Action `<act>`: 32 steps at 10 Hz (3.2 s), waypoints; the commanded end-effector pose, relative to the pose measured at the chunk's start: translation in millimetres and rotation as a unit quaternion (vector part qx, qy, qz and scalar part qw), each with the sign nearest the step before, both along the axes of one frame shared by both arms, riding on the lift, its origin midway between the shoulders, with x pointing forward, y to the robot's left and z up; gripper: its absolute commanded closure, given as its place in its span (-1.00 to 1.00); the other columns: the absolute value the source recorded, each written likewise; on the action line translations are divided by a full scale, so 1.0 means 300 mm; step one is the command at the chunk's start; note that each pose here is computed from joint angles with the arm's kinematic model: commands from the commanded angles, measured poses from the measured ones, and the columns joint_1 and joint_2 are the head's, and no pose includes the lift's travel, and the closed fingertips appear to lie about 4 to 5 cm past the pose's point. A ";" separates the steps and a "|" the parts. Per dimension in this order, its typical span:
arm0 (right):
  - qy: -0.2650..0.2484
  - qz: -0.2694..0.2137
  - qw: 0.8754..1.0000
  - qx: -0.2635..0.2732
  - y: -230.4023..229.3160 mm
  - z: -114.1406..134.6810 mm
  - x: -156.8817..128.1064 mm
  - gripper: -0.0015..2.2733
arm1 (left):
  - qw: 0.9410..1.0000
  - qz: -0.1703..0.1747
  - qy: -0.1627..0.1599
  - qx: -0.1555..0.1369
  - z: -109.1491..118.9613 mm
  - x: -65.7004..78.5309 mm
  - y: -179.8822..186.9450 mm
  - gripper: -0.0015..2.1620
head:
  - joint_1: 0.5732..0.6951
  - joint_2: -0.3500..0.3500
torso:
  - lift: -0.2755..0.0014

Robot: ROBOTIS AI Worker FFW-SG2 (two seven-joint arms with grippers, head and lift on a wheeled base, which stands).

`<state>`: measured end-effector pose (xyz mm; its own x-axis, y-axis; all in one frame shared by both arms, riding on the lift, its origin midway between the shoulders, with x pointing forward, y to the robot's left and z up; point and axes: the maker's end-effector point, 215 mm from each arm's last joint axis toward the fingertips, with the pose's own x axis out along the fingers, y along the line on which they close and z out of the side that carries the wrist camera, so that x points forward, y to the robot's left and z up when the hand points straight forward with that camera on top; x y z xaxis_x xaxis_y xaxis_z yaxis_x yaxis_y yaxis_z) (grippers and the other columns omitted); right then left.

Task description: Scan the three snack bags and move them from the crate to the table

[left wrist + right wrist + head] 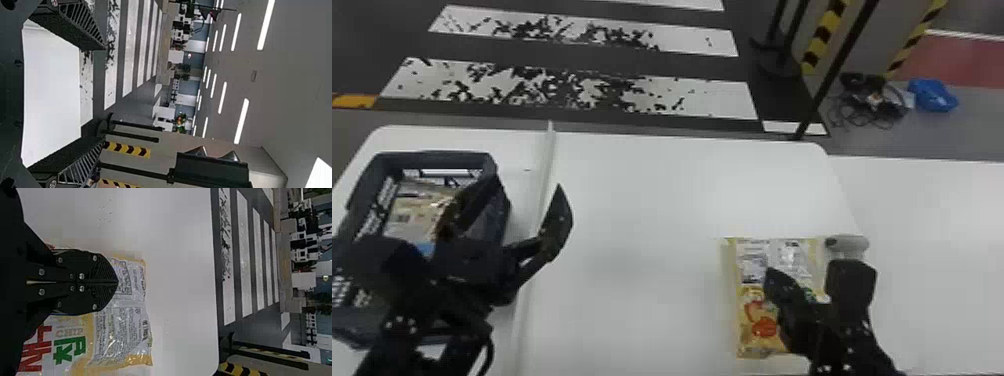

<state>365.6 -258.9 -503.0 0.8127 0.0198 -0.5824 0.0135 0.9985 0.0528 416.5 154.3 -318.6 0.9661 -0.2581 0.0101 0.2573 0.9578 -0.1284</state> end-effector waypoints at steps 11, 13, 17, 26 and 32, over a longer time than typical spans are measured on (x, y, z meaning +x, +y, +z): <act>-0.004 0.022 1.000 0.022 0.067 -0.137 0.107 0.97 | 1.000 0.002 -0.006 0.006 -0.011 -0.012 0.000 -0.94 | 1.00 -0.38 | 0.54; -0.014 0.032 0.999 0.034 0.099 -0.120 0.119 0.97 | 1.000 0.003 -0.005 0.007 -0.020 -0.016 0.003 -0.94 | 1.00 -0.34 | 0.54; -0.054 0.032 0.997 0.052 0.119 0.064 0.092 0.93 | 1.000 0.006 -0.010 0.009 -0.010 -0.020 0.007 -0.94 | 1.00 -0.28 | 0.54; -0.065 -0.058 0.995 -0.044 -0.535 0.086 0.094 -0.96 | 1.000 0.008 -0.003 0.006 -0.003 0.002 0.001 -0.94 | 1.00 -0.91 | 0.54; 0.004 -0.039 0.998 -0.050 -0.718 -0.147 0.165 -0.68 | 1.000 0.002 0.013 0.020 -0.056 -0.016 0.003 -0.94 | 1.00 -1.00 | 0.54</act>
